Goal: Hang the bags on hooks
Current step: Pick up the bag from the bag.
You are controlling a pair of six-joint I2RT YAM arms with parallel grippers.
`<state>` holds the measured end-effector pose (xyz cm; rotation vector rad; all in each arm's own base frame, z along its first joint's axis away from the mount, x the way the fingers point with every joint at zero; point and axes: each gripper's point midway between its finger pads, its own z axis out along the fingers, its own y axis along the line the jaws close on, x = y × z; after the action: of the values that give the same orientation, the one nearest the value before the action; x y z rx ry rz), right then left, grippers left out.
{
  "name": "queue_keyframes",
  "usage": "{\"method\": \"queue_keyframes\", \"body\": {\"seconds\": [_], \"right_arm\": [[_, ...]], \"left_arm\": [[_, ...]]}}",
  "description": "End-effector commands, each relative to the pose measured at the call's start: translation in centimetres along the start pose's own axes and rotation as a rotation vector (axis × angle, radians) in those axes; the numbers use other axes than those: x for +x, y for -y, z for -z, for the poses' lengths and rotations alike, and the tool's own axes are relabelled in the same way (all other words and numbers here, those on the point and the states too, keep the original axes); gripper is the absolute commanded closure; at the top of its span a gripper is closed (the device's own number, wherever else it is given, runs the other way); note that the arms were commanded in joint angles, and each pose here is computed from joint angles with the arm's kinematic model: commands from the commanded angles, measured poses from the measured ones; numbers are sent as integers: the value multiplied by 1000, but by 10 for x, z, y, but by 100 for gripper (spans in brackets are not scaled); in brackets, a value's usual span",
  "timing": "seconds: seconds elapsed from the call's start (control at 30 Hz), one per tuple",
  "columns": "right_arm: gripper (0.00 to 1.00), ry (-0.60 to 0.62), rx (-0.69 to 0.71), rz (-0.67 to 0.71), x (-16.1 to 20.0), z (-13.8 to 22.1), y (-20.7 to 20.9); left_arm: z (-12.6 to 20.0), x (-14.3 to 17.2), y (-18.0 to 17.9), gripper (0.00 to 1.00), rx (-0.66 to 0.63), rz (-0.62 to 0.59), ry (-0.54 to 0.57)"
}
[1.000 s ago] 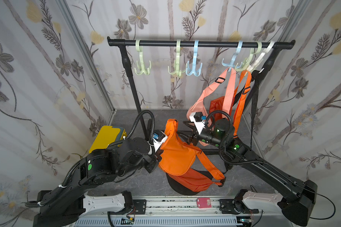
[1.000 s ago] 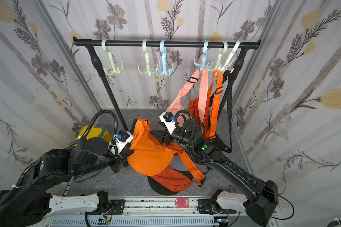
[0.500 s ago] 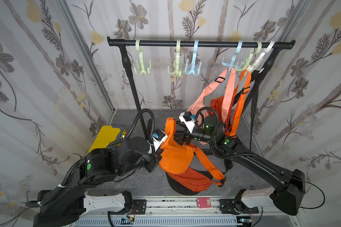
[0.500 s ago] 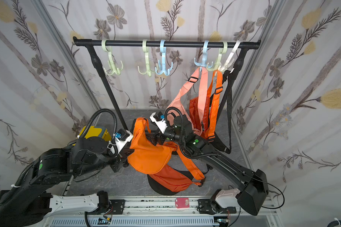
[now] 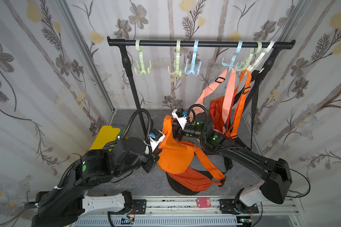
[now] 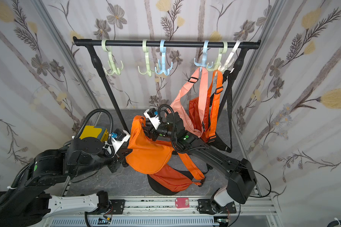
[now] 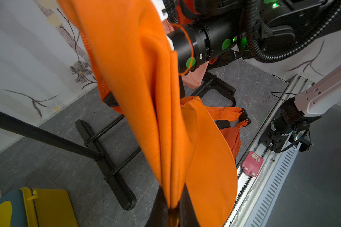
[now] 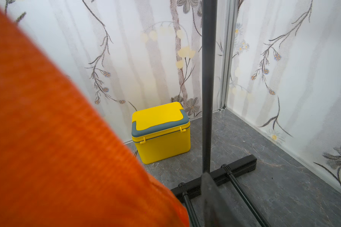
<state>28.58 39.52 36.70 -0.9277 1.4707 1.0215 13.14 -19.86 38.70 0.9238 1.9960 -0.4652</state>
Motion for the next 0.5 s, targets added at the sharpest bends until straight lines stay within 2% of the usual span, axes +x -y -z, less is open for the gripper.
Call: {"method": "queue_keyframes", "body": {"seconds": [0.0,0.03,0.17,0.33,0.47], "right_arm": [[97,136,74,-16,-38,18,14],[100,154,102,-18,-42,26,18],[100,207,210,-22,-55,64,35],[100,203,259,-4,-59,91,38],[100,205,304,41,-71,110,33]], "left_arm": [[3,-5,-5,100,-21,17,26],[4,-4,-5,100,-23,19,28],[6,-1,-9,100,-36,32,46],[2,-1,-10,100,-46,37,67],[3,-12,-20,100,-108,44,95]]}}
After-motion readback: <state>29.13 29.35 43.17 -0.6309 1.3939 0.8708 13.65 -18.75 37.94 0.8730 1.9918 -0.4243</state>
